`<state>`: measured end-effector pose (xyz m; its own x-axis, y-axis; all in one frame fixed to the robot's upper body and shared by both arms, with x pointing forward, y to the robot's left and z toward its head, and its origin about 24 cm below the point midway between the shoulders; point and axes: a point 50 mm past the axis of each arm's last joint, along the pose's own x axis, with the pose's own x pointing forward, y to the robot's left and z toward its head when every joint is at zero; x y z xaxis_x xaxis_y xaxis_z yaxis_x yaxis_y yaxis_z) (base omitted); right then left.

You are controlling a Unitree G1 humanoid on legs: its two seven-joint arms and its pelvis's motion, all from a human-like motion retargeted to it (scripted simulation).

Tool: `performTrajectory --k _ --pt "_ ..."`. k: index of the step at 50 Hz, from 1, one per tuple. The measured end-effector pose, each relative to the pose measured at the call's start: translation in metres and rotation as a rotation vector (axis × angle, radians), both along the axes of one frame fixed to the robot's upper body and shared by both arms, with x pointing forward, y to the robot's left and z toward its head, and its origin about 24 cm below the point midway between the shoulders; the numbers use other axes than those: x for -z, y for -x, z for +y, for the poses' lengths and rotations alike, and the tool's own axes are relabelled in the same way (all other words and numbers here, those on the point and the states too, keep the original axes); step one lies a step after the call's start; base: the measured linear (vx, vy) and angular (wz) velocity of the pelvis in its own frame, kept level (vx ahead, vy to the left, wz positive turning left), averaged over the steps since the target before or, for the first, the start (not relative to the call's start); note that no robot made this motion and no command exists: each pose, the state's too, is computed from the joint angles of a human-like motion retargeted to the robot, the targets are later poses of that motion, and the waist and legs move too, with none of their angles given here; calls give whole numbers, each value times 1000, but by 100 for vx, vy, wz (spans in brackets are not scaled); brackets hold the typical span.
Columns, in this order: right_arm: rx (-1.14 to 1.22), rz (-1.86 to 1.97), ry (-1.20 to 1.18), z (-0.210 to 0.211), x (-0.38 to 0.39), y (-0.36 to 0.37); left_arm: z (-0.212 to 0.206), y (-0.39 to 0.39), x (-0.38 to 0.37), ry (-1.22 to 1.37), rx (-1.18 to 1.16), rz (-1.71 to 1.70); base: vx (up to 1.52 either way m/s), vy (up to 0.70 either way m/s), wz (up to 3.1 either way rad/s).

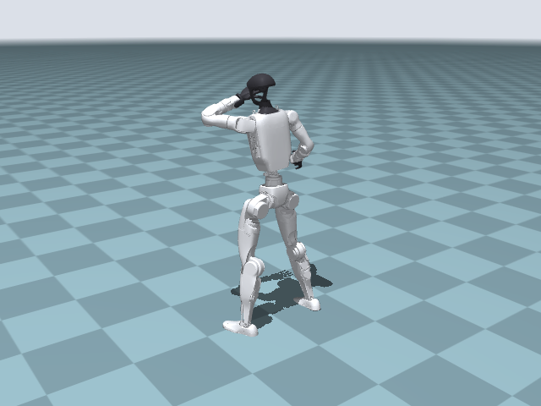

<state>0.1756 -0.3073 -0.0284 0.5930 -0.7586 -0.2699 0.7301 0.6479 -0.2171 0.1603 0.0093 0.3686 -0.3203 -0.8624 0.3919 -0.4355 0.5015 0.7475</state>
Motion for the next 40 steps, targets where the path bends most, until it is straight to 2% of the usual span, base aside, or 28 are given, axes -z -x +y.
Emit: performTrajectory --k 3,8,11,15,22,28,30,35,37,40 --pt "-107 12 207 15 -16 -31 15 -14 14 38 -16 163 5 25 90" --pt "-194 91 783 9 -64 -85 53 -55 56 135 -156 485 8 19 76" --pt "-190 131 1049 0 -97 -114 86 -81 98 205 -328 677 10 12 76" --pt "-156 131 1211 -2 -136 -147 145 -103 167 313 -649 889 10 8 90" --pt "-160 14 1251 35 -175 -187 262 -86 279 495 -1287 1139 10 3 96" --pt "-298 121 1362 61 -171 -207 334 -46 344 667 -1698 1354 10 -2 88" --pt "-396 234 1317 61 -159 -211 355 -28 361 774 -1792 1493 9 -4 81" --pt "-650 436 964 51 -128 -210 413 38 381 1156 -1944 1815 7 -7 67" --pt "-718 474 883 45 -123 -207 439 68 370 1333 -1981 1819 6 -10 50" --pt "-791 529 891 29 -125 -201 477 104 328 1539 -2026 1664 4 -12 44"
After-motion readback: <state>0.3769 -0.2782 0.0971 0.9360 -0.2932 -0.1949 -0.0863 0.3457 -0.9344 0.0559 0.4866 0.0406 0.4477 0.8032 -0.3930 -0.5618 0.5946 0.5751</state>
